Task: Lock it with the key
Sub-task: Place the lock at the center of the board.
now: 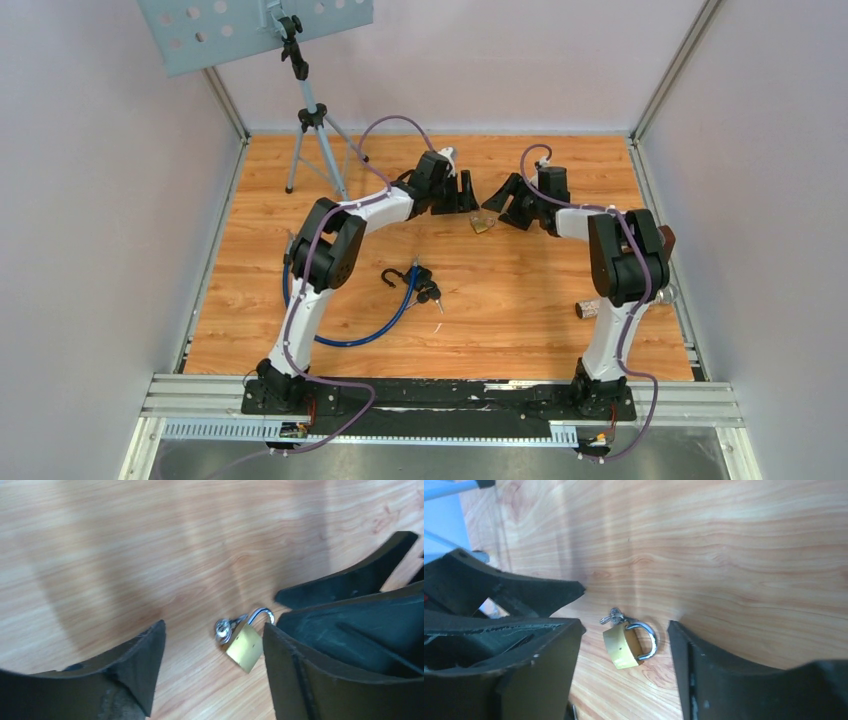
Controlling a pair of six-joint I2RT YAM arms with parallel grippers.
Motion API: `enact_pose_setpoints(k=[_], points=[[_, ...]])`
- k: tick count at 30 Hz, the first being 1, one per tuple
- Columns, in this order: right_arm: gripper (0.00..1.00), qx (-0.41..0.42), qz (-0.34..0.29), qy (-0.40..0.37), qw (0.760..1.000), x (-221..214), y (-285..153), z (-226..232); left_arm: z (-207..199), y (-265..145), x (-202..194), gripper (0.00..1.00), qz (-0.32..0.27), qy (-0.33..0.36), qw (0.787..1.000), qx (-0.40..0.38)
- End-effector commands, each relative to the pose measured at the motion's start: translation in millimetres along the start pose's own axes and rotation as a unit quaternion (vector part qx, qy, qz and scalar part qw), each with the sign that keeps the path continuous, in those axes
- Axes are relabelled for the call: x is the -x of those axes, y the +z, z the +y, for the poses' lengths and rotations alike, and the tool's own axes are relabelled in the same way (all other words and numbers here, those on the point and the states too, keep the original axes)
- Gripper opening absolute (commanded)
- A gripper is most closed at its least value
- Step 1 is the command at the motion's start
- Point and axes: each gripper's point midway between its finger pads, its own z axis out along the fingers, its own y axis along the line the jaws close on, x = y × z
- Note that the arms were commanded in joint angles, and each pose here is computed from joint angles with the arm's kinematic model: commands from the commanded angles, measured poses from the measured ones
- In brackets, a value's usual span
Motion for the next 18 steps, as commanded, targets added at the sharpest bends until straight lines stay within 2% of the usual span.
enact_pose_setpoints(k=[1,5,7,12,13,15,16,18], points=[[0.74,-0.075,-0.079,-0.048,0.993,42.4,-25.7,0.1,-8.0,-36.3,32.0,0.84,-0.056,0.034,0.997,0.030],[0.79,-0.111,-0.107,-0.060,0.986,51.8,-54.6,5.2,-5.7,-65.5,47.2,0.99,-0.083,0.054,0.993,0.065],[0.78,-0.112,-0.105,-0.064,0.986,44.5,-66.4,11.4,-3.4,-82.3,49.1,1.00,-0.093,0.059,0.991,0.079],[0.64,-0.091,-0.091,-0.110,0.985,7.4,-84.2,45.3,-0.4,-139.9,37.9,1.00,-0.117,0.073,0.986,0.094],[0.61,-0.086,-0.089,-0.127,0.984,-1.9,-86.5,53.5,-11.7,-161.3,47.4,1.00,-0.141,0.077,0.984,0.082],[0.59,-0.065,-0.075,-0.167,0.981,-25.2,-88.1,73.3,2.1,-175.2,26.0,1.00,-0.131,0.075,0.984,0.097],[0.62,-0.045,-0.064,-0.191,0.979,-37.9,-87.5,83.2,2.9,-191.5,19.0,1.00,-0.134,0.075,0.983,0.097],[0.74,0.012,-0.035,-0.249,0.968,-66.7,-84.8,103.4,5.2,-215.2,9.0,1.00,-0.135,0.072,0.983,0.103]])
